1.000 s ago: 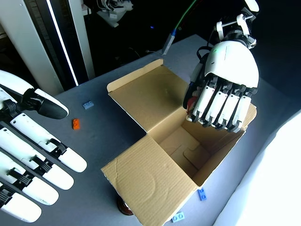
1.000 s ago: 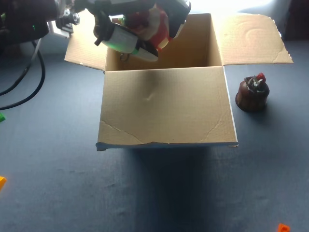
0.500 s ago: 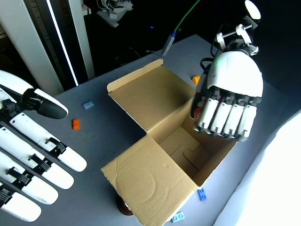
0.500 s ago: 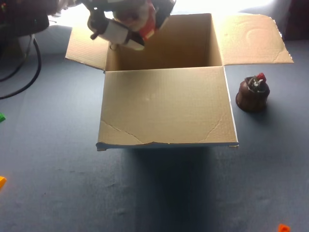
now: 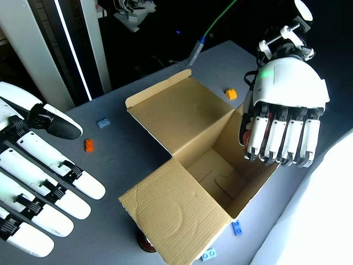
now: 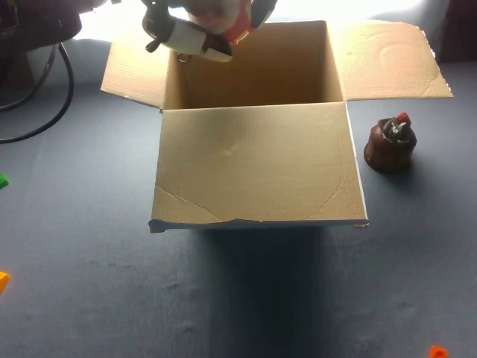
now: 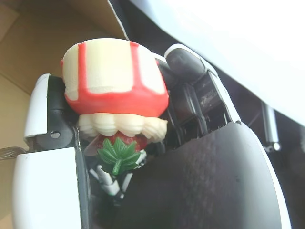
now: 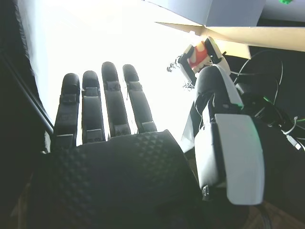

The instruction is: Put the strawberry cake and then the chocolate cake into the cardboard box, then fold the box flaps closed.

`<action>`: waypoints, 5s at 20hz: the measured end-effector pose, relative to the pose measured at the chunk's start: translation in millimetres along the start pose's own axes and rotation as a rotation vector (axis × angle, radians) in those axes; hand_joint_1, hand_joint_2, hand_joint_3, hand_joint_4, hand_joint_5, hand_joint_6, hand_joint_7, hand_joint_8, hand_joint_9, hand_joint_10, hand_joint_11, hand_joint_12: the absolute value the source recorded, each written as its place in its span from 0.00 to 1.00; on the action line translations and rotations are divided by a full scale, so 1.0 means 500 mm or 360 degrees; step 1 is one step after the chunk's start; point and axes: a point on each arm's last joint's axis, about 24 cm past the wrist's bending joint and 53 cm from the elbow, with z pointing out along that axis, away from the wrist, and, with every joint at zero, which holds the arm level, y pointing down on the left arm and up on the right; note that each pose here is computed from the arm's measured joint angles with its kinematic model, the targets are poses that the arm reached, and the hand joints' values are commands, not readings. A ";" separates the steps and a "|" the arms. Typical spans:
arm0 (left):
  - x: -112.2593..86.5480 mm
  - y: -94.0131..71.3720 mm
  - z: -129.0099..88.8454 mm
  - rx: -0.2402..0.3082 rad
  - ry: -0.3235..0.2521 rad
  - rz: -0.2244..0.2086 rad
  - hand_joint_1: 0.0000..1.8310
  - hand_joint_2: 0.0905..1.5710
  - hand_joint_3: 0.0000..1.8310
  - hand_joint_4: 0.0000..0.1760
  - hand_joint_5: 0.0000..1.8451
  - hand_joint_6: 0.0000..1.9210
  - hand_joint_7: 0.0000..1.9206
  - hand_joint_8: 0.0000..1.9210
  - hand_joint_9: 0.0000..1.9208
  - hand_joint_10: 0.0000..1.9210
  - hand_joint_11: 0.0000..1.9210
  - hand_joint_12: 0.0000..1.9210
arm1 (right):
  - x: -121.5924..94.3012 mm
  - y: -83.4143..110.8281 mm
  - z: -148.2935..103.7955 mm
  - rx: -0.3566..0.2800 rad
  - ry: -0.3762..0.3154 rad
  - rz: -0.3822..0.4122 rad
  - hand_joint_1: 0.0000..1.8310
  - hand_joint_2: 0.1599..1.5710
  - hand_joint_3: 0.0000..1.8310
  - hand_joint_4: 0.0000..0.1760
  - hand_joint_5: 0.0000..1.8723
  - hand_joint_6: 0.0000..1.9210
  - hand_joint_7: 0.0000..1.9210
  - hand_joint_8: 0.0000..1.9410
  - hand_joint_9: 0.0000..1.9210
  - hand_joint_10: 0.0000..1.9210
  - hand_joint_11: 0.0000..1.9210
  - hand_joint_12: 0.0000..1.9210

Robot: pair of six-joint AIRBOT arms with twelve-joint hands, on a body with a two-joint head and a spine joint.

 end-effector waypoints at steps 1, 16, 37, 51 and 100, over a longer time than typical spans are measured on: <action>0.001 -0.004 0.001 0.0011 0.0001 0.0010 0.62 0.80 0.00 0.00 0.39 0.68 0.36 0.83 0.26 0.91 0.17 1.00 | 0.000 0.001 0.000 -0.0002 -0.0002 0.0000 0.09 0.75 0.00 0.00 0.10 0.00 0.11 0.00 0.05 0.00 0.00 0.11; 0.049 -0.025 -0.005 0.0085 0.0049 -0.0032 0.62 0.80 0.00 0.00 0.39 0.69 0.35 0.84 0.26 0.92 0.18 1.00 | 0.004 0.004 0.002 -0.0009 0.0002 0.0000 0.07 0.75 0.00 0.00 0.09 0.00 0.11 0.00 0.05 0.00 0.00 0.10; 0.084 -0.023 -0.007 0.0067 0.0067 -0.0047 0.26 0.58 0.00 0.14 0.14 0.00 0.25 0.00 0.30 0.01 0.12 0.55 | 0.002 0.005 0.003 -0.0010 -0.0006 0.0001 0.06 0.75 0.00 0.00 0.09 0.00 0.10 0.00 0.04 0.00 0.00 0.11; 0.018 -0.002 -0.006 0.0041 -0.0026 -0.0008 0.22 0.59 0.00 0.16 0.14 0.01 0.23 0.00 0.28 0.01 0.07 0.60 | 0.000 0.005 0.003 -0.0010 -0.0014 0.0000 0.08 0.75 0.00 0.00 0.10 0.00 0.11 0.00 0.06 0.00 0.00 0.15; -0.016 0.254 -0.292 -0.0931 0.0041 -0.0596 0.29 0.71 0.00 0.00 0.31 0.00 0.37 0.00 0.39 0.01 0.12 0.63 | 0.209 -0.188 0.190 0.0358 0.0254 0.1058 0.53 0.62 0.00 0.00 0.08 0.00 0.11 0.00 0.11 0.01 0.00 0.39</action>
